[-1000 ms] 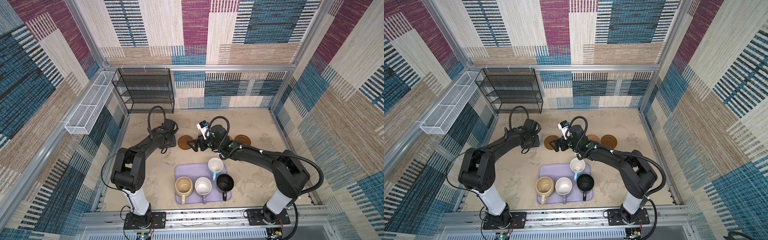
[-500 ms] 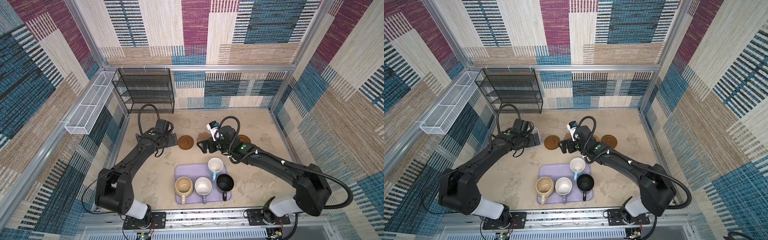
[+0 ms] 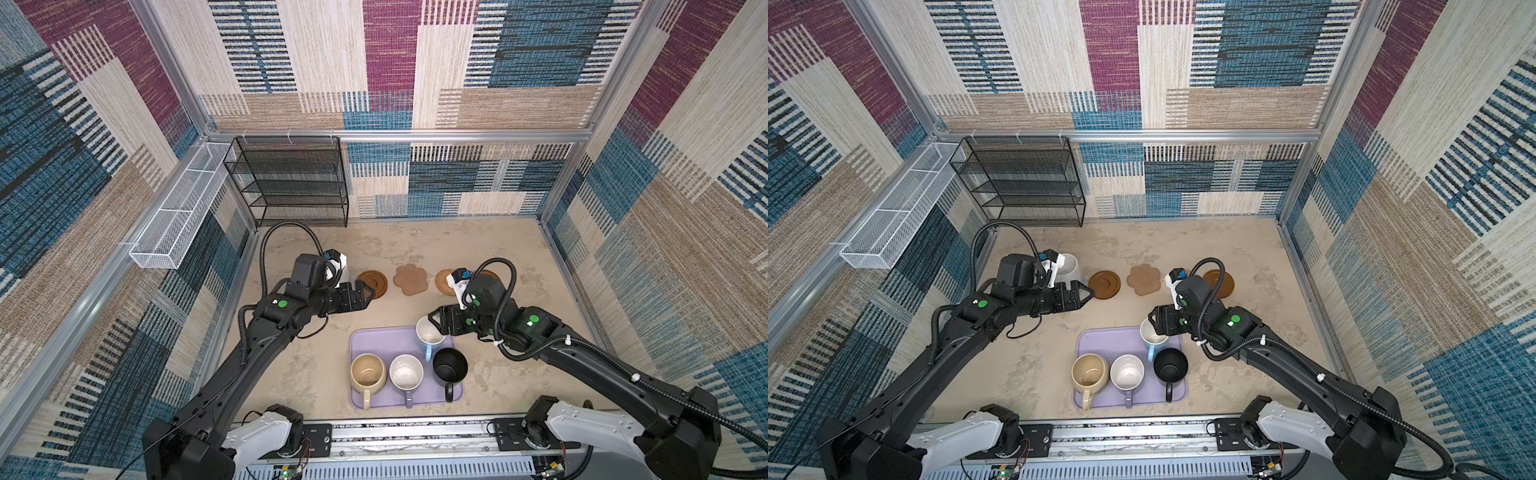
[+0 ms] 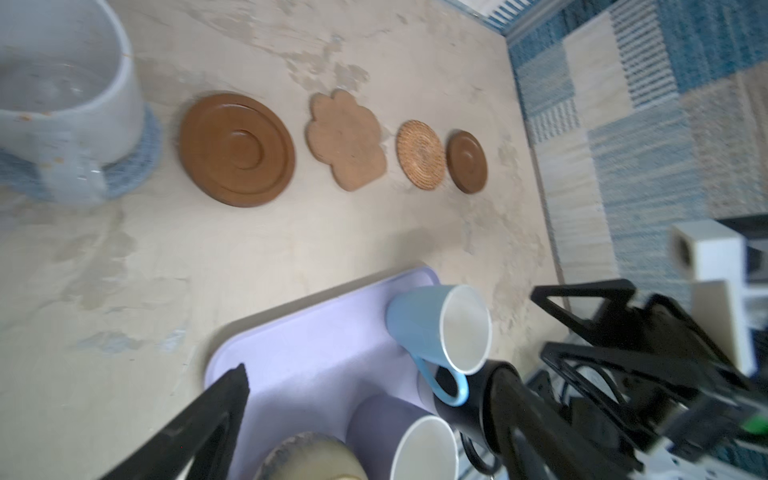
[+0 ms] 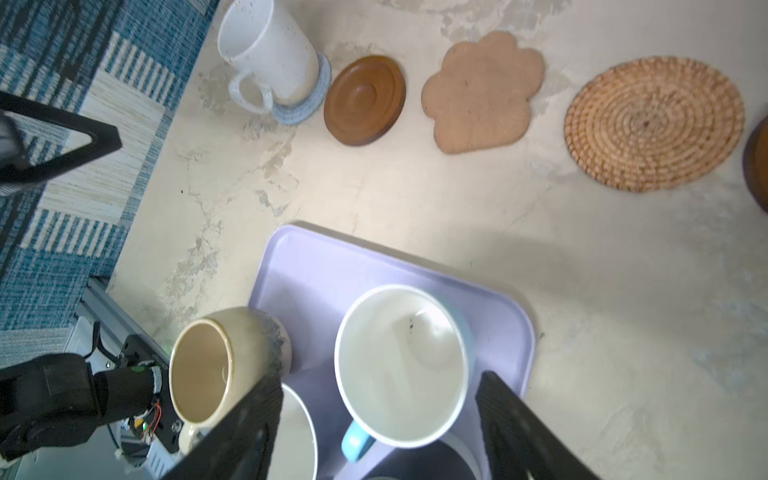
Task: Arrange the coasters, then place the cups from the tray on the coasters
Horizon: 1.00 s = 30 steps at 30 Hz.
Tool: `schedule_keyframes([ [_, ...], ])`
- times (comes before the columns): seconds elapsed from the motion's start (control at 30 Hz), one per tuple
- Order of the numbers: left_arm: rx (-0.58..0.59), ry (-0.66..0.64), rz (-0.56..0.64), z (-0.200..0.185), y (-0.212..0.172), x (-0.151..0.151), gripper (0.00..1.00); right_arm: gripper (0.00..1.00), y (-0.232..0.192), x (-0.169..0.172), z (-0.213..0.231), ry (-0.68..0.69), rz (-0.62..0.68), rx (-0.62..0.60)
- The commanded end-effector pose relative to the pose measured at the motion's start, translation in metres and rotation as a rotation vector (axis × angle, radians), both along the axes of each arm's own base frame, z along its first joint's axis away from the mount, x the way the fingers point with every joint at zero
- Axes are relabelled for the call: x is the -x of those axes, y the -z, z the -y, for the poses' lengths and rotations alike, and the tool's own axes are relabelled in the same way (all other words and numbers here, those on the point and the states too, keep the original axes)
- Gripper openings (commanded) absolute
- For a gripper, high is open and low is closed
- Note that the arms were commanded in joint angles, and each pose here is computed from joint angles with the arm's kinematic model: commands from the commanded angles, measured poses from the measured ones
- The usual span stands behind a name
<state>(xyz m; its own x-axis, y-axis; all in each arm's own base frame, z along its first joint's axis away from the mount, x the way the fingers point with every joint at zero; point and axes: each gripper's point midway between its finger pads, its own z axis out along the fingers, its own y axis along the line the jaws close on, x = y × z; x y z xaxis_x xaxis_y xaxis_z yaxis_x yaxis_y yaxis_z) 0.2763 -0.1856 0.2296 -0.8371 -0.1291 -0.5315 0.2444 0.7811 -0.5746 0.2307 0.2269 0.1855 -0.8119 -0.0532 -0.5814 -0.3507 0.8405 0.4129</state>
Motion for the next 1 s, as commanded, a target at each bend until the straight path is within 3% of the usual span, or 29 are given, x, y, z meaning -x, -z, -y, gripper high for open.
schedule_keyframes([
  [0.0, 0.116, 0.112, 0.017, 0.031, -0.014, 0.016, 0.94, 0.67, 0.016, 0.018, 0.010, 0.048, -0.092, 0.053],
  [0.13, 0.096, 0.115, -0.003, 0.042, -0.001, 0.022, 0.94, 0.55, 0.016, 0.031, -0.004, 0.022, -0.104, 0.054],
  [0.4, 0.119, 0.100, -0.043, 0.054, 0.026, 0.026, 0.93, 0.41, 0.032, 0.049, -0.025, 0.027, -0.166, 0.151],
  [0.97, 0.108, 0.084, -0.066, 0.056, 0.042, 0.023, 0.94, 0.33, 0.058, 0.048, -0.029, 0.105, -0.214, 0.238],
])
